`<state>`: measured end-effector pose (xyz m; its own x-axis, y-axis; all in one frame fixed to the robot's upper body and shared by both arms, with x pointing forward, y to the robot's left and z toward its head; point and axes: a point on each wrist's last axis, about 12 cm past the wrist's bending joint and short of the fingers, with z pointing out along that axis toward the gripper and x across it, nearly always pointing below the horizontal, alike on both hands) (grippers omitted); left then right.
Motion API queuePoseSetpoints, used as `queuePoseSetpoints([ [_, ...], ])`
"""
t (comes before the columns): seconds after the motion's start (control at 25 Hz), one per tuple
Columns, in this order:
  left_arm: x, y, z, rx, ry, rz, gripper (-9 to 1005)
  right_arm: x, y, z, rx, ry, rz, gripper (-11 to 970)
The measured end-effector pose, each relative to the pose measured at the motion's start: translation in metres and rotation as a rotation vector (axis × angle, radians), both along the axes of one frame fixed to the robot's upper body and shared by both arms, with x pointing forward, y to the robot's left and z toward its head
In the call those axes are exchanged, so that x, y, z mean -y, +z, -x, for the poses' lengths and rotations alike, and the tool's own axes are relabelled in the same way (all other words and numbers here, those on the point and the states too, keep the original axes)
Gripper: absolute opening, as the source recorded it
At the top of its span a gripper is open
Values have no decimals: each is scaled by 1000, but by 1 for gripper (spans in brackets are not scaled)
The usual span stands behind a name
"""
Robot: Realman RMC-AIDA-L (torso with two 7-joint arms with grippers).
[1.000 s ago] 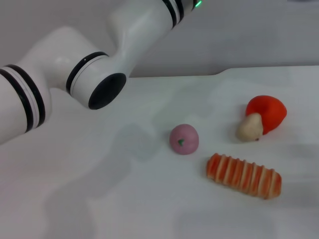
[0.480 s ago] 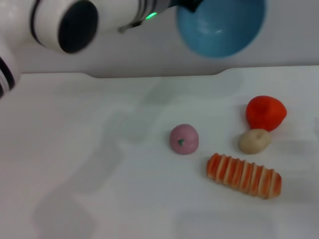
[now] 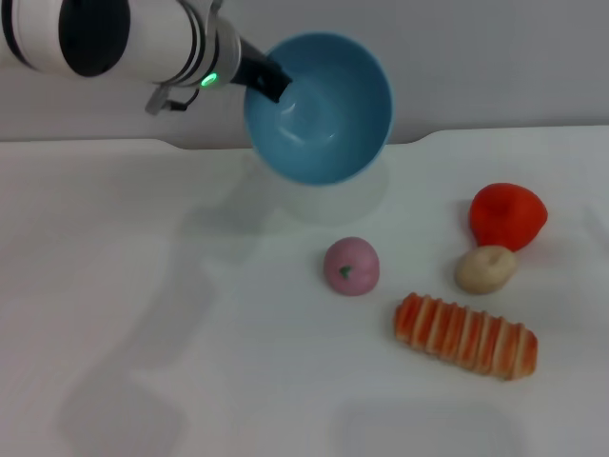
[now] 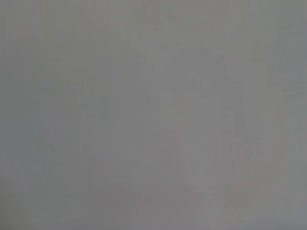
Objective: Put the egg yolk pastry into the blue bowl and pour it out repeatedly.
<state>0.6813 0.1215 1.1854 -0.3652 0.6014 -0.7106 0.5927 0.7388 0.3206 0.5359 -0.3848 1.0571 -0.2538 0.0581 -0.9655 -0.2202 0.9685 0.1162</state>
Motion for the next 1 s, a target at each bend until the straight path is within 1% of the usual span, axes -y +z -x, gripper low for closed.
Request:
queuePoseSetpoints([
  [0.04,-2,-4,1,-12,8,-1,-1,1,7,-5,-34,22,16,507],
  [0.08,-5,-7,1,-22,15,0,-1,1,18,-12,-69,38,24,506],
  [0.16,-10,-12,3,-36,32,7,0,0,34,-24,-131,52,17,505],
  [0.28,-14,-16,4,-46,46,16,0,-6,61,-43,-195,77,49,503],
  [0.44,-16,-21,7,-63,64,28,0,-21,87,-65,-275,120,98,501],
  [0.56,-16,-23,7,-70,69,31,0,-34,101,-80,-349,147,83,499],
  [0.68,-16,-25,7,-75,69,30,-1,-52,109,-93,-434,214,49,497],
  [0.76,-14,-25,7,-78,72,33,-1,-69,108,-100,-496,259,52,495],
  [0.88,-12,-25,6,-87,81,40,0,-93,98,-108,-589,291,113,493],
  [1.0,-11,-26,4,-90,81,36,0,-115,85,-112,-647,302,193,492],
])
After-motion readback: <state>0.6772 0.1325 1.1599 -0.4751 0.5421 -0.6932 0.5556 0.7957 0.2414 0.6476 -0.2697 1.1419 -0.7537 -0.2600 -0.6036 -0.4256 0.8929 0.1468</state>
